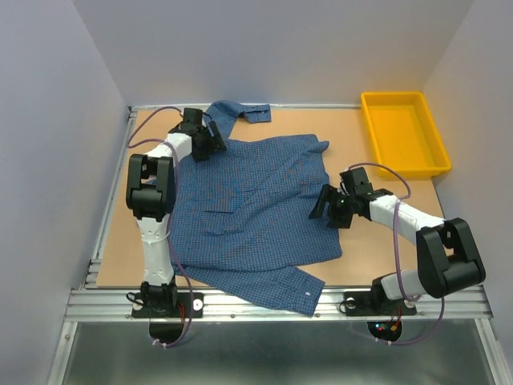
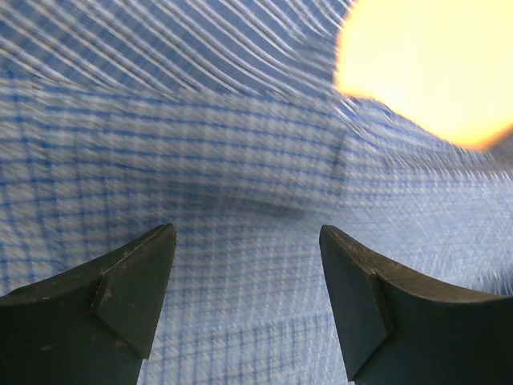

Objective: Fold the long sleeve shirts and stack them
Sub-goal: Flatten the shirt out

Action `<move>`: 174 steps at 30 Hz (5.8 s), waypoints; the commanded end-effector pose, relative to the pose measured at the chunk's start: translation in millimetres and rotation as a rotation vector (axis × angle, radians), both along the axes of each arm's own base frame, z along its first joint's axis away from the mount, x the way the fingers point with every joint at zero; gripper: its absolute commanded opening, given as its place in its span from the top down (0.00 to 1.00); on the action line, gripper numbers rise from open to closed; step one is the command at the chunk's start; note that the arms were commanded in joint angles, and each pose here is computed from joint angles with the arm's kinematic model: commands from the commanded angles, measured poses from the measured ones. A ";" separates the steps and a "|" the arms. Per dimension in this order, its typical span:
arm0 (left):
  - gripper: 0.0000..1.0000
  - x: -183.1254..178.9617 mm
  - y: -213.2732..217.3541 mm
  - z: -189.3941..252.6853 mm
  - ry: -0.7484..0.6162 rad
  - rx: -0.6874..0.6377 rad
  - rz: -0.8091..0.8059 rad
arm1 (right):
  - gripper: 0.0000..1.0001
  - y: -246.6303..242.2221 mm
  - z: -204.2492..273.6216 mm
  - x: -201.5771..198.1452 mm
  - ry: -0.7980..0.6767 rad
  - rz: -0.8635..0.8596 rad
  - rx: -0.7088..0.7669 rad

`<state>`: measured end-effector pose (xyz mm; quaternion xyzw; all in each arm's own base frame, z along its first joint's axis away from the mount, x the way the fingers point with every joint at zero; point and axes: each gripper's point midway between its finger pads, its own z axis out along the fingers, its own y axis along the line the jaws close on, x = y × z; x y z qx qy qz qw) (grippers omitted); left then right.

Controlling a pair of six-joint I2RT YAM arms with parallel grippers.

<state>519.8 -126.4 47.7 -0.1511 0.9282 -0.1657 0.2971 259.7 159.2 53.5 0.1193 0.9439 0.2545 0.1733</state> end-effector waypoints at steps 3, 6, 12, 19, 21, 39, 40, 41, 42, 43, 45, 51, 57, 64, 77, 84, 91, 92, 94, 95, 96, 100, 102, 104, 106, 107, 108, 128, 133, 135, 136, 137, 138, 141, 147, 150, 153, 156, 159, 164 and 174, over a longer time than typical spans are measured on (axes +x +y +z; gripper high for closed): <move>0.16 11.2 53.1 -24.9 0.047 -0.012 0.155 | 0.22 -17.9 -44.3 -31.5 0.166 -0.096 -0.067; 0.16 12.0 78.8 -27.8 0.053 -0.023 0.221 | 0.22 -32.0 -56.3 -52.8 0.246 -0.151 -0.092; 0.16 8.8 121.6 -31.1 0.061 -0.054 0.312 | 0.22 -61.7 -44.8 -65.7 0.247 -0.240 -0.166; 0.16 12.1 117.7 7.5 -0.010 -0.104 0.259 | 0.21 -67.5 -7.3 -38.6 0.140 -0.179 -0.221; 0.15 10.5 107.1 22.9 -0.033 -0.114 0.221 | 0.21 -66.5 8.5 -24.7 0.087 -0.157 -0.224; 0.10 -142.9 67.5 30.6 0.041 0.054 0.124 | 0.26 33.1 82.1 133.4 -0.326 0.124 -0.181; 0.10 -155.1 65.5 19.9 0.069 0.059 0.117 | 0.27 39.9 72.4 137.5 -0.321 0.139 -0.189; 0.10 -160.1 60.9 17.8 0.071 0.060 0.109 | 0.28 44.6 70.9 143.3 -0.338 0.142 -0.186; 0.10 -165.1 60.6 13.1 0.082 0.059 0.111 | 0.28 47.2 65.2 146.3 -0.339 0.147 -0.195; 0.10 -173.7 60.6 4.7 0.104 0.060 0.111 | 0.29 49.0 52.8 150.1 -0.327 0.149 -0.215; 0.11 -177.5 62.0 -2.2 0.115 0.063 0.121 | 0.34 46.5 42.0 158.5 -0.326 0.128 -0.245; 0.11 -170.7 65.1 -19.9 0.159 0.100 0.111 | 0.42 27.1 3.4 175.5 -0.289 0.049 -0.375; 0.12 -161.3 69.7 -32.5 0.202 0.147 0.093 | 0.42 -11.9 -32.6 188.3 -0.211 -0.075 -0.465; 0.13 -133.6 59.0 -29.3 0.206 0.158 0.016 | 0.40 -76.6 -43.9 212.3 -0.161 -0.244 -0.491; 0.08 -46.4 18.7 80.0 -0.088 0.110 -0.028 | 0.23 -69.9 59.0 222.2 -0.345 -0.189 -0.388; 0.05 -123.5 56.8 114.4 -0.114 0.110 0.111 | 0.16 -59.3 61.8 124.4 -0.270 -0.143 -0.310; 0.11 -211.1 132.8 76.2 -0.028 0.123 0.320 | 0.17 -40.8 50.6 30.9 -0.191 -0.013 -0.175; 0.11 -222.6 137.1 70.0 -0.020 0.125 0.335 | 0.18 -31.3 48.4 18.0 -0.183 0.057 -0.159; 0.11 -233.2 147.4 58.2 0.004 0.117 0.381 | 0.18 -10.2 44.8 -6.9 -0.189 0.198 -0.194; 0.11 -234.7 148.8 54.7 0.009 0.106 0.390 | 0.18 0.6 43.4 -15.8 -0.192 0.255 -0.205; 0.11 -234.6 148.2 51.9 0.014 0.083 0.391 | 0.18 11.1 43.1 -21.6 -0.197 0.304 -0.216; 0.11 -238.7 157.5 38.2 0.044 0.073 0.433 | 0.20 73.0 39.0 -68.9 -0.243 0.592 -0.252; 0.11 -241.8 167.7 31.5 0.060 0.097 0.462 | 0.20 90.5 37.3 -84.5 -0.256 0.679 -0.268; 0.11 -244.9 170.5 23.1 0.082 0.084 0.470 | 0.21 106.1 28.7 -102.6 -0.247 0.744 -0.309; 0.12 -245.5 172.5 21.7 0.090 0.074 0.473 | 0.21 102.5 17.4 -101.0 -0.225 0.702 -0.361; 0.11 -246.1 173.6 22.0 0.088 0.072 0.477 | 0.22 97.0 13.3 -97.9 -0.223 0.672 -0.391; 0.11 -245.1 174.6 24.2 0.081 0.073 0.481 | 0.23 91.1 11.6 -92.5 -0.229 0.628 -0.426; 0.17 -255.4 181.4 -18.8 0.228 0.066 0.509 | 0.32 -28.9 -11.0 -4.0 -0.017 -0.035 -0.356; 0.20 -250.9 182.8 -29.2 0.250 0.070 0.493 | 0.43 -46.9 -25.1 6.4 -0.015 -0.123 -0.419; 0.20 -246.0 182.3 -34.6 0.260 0.063 0.481 | 0.50 -51.8 -32.6 10.5 -0.006 -0.143 -0.432; 0.20 -244.8 181.5 -37.2 0.267 0.060 0.474 | 0.52 -53.4 -35.0 12.4 -0.004 -0.149 -0.438; 0.20 -241.3 182.0 -41.3 0.281 0.059 0.464 | 0.54 -57.9 -36.3 16.2 -0.008 -0.168 -0.450; 0.21 -238.4 181.1 -42.6 0.284 0.052 0.455 | 0.56 -60.5 -38.5 17.9 -0.005 -0.174 -0.461; 0.23 -226.7 180.6 -47.8 0.292 0.033 0.441 | 0.59 -75.1 -46.4 24.9 0.020 -0.221 -0.485; 0.30 -187.6 166.0 -45.6 0.257 -0.017 0.377 | 0.62 -105.8 -49.1 46.0 0.042 -0.341 -0.464; 0.33 -166.4 159.7 -41.0 0.230 -0.030 0.347 | 0.62 -103.5 -43.6 55.2 0.024 -0.341 -0.447; 0.42 -144.9 162.9 -36.4 0.202 -0.037 0.351 | 0.62 -100.7 -38.2 58.6 0.008 -0.336 -0.434; 0.51 -123.3 166.3 -33.3 0.182 -0.043 0.350 | 0.62 -102.1 -34.9 59.0 -0.004 -0.339 -0.438; 0.51 -97.2 168.6 -26.2 0.154 -0.052 0.339 | 0.62 -104.6 -32.6 59.3 -0.012 -0.345 -0.446; 0.41 -92.2 169.2 -10.0 0.137 -0.047 0.328 | 0.55 -100.6 -11.7 61.5 -0.065 -0.347 -0.408; 0.15 -196.8 157.7 10.1 0.146 0.004 0.382 | 0.32 -98.5 14.9 32.3 -0.087 -0.353 -0.322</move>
